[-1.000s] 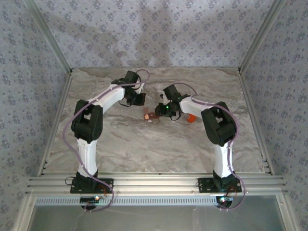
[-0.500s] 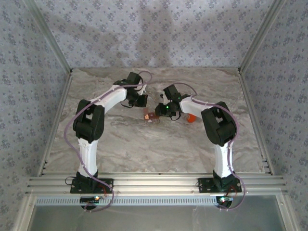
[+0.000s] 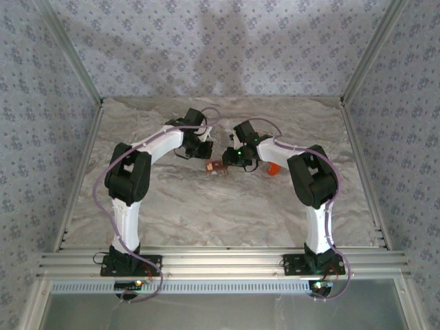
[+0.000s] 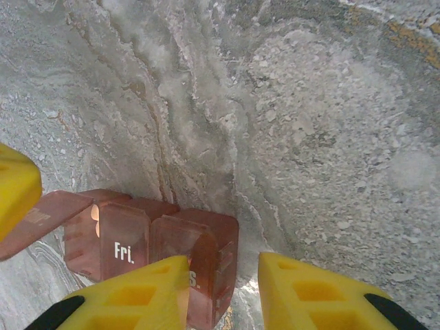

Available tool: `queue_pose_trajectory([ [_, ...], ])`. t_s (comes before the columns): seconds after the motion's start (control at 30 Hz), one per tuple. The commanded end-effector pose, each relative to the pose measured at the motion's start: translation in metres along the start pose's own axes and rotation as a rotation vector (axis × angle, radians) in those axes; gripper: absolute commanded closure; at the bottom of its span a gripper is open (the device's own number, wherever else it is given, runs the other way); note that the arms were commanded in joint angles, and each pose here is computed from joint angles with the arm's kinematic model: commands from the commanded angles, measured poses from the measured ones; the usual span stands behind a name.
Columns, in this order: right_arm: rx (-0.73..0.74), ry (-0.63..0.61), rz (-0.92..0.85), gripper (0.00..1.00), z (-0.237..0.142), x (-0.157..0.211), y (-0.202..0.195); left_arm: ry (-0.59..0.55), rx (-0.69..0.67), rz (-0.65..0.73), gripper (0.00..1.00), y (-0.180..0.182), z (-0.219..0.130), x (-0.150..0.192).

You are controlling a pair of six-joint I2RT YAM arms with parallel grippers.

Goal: Sort the pills into containers

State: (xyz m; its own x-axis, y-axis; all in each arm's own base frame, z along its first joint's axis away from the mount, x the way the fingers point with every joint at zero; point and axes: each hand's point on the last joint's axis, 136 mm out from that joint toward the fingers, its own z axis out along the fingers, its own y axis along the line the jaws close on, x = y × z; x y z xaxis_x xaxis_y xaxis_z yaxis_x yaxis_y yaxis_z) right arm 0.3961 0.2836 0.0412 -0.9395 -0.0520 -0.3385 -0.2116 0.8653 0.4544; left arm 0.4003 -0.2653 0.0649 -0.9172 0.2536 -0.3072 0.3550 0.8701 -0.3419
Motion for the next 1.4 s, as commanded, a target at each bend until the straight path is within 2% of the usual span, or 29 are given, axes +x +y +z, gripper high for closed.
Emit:
queue_pose_trajectory([
  [0.0,0.029,0.004,0.014,0.67,0.003,-0.002,-0.008,-0.065,0.036,0.023,1.00,-0.018,-0.025,-0.010],
  [1.37,0.052,0.007,0.026,0.69,0.006,-0.002,-0.015,-0.018,0.079,0.016,1.00,-0.034,-0.013,0.029],
])
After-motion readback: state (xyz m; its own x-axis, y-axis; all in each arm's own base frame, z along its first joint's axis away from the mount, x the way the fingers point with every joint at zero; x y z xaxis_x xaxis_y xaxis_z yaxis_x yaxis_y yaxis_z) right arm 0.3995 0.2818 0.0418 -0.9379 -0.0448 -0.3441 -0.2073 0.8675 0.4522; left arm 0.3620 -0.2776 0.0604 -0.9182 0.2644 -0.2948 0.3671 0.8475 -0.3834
